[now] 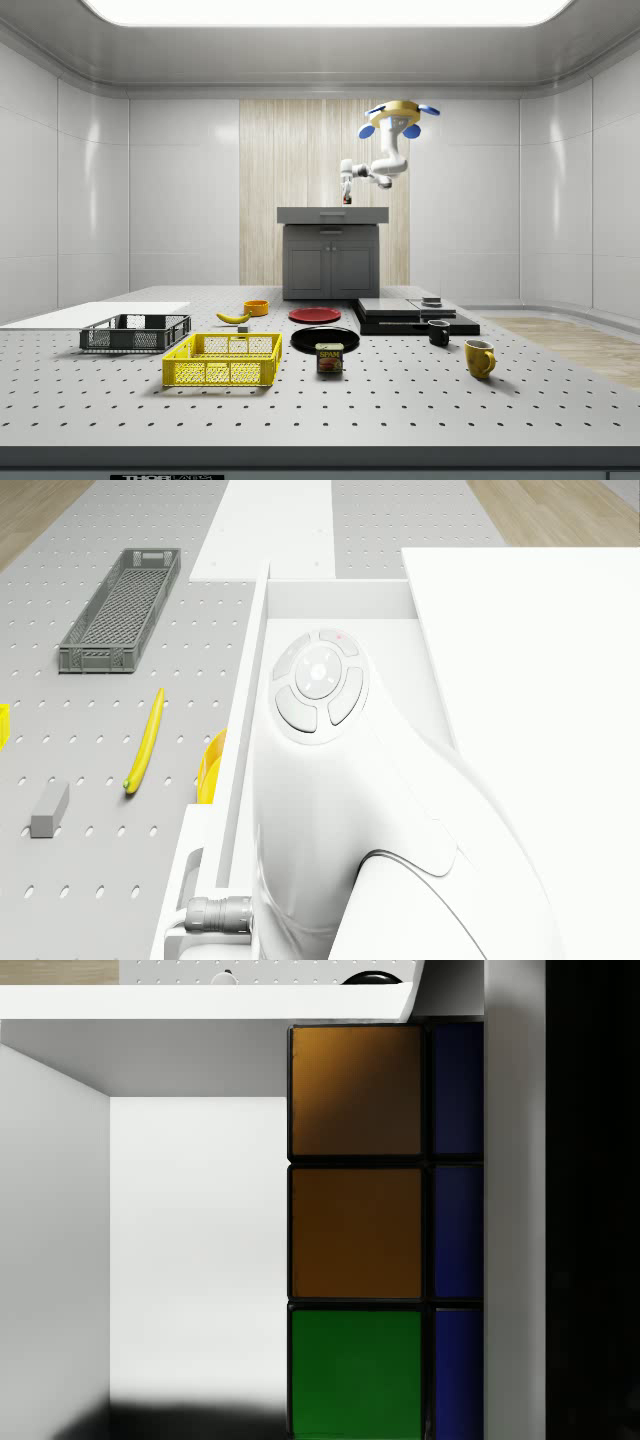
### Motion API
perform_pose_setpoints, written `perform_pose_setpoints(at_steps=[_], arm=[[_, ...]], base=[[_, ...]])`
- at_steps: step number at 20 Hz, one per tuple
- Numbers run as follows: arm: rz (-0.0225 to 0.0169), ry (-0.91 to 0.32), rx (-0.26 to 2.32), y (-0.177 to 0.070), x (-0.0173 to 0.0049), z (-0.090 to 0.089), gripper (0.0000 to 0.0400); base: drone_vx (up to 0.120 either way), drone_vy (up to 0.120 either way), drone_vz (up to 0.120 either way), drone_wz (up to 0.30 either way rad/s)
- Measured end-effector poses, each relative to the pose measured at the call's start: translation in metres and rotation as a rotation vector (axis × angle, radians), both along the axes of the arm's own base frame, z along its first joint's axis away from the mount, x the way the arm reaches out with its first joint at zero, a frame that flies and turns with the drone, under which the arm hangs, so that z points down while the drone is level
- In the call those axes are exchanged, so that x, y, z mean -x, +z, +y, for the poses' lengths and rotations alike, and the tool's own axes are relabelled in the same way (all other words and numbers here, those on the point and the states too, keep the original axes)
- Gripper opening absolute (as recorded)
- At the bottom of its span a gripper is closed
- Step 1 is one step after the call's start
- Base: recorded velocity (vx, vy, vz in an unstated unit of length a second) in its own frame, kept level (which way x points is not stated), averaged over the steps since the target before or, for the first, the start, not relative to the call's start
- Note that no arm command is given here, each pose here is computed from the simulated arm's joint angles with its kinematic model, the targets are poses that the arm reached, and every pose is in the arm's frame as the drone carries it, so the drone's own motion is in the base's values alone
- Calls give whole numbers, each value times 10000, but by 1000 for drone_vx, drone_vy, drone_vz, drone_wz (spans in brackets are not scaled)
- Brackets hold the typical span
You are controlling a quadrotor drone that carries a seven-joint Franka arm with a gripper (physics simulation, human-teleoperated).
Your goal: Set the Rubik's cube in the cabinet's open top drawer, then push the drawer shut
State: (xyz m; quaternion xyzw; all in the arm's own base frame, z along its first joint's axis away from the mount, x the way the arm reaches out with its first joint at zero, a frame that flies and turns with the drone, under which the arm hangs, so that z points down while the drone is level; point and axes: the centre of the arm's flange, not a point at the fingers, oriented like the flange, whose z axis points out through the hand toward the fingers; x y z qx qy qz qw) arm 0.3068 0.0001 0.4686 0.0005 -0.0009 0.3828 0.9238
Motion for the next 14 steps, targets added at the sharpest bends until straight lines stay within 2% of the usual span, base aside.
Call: perform_pose_setpoints(at_steps=[5, 14], arm=[[0, 0, 0, 113, 0, 0, 325], [-1, 2, 0, 508, 0, 1, 325]], base=[[0, 0, 0, 0], [0, 0, 0, 0]])
